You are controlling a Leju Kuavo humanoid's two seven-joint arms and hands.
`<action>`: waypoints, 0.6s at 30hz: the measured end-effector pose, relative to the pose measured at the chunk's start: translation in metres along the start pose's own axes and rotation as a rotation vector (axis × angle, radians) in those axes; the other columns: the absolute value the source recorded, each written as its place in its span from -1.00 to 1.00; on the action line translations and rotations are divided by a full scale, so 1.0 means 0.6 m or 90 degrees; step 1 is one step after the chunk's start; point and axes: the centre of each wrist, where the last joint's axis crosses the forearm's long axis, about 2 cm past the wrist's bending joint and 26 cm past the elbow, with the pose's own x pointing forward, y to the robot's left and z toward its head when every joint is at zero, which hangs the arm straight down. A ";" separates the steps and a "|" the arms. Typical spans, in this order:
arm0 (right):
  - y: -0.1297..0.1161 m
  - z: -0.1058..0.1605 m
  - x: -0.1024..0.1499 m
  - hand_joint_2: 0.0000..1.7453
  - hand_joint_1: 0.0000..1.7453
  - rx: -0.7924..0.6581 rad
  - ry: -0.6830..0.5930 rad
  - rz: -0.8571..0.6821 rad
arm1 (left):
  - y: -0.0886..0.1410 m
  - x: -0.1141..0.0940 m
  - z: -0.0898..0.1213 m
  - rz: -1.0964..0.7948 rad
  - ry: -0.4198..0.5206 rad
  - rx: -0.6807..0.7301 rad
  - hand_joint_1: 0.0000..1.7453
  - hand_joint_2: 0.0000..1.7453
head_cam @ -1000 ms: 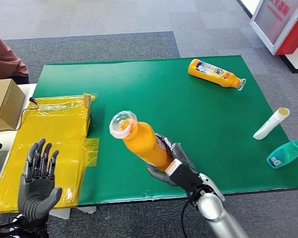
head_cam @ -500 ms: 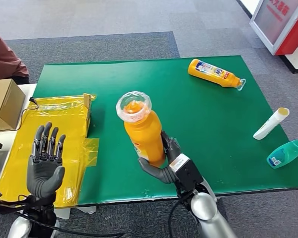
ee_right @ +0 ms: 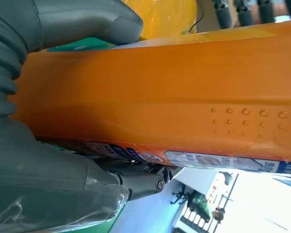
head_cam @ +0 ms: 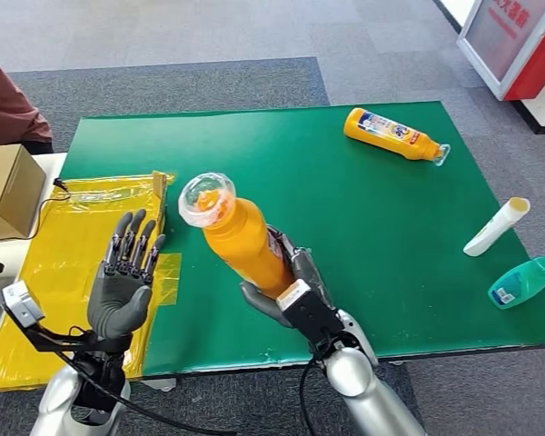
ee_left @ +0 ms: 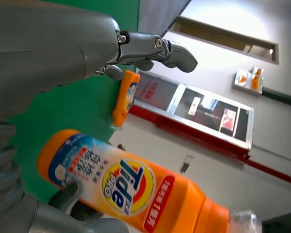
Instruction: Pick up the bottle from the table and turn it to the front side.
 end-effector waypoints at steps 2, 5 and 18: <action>0.000 -0.001 -0.005 1.00 1.00 -0.002 0.003 0.018 | -0.004 -0.002 -0.006 0.004 0.011 -0.019 -1.00 1.00; 0.002 -0.003 -0.011 1.00 1.00 0.001 0.009 0.029 | -0.008 -0.002 -0.014 0.006 0.024 -0.048 -1.00 1.00; 0.011 -0.004 -0.023 1.00 1.00 0.017 0.026 0.026 | -0.013 -0.002 -0.033 0.010 0.056 -0.093 -1.00 1.00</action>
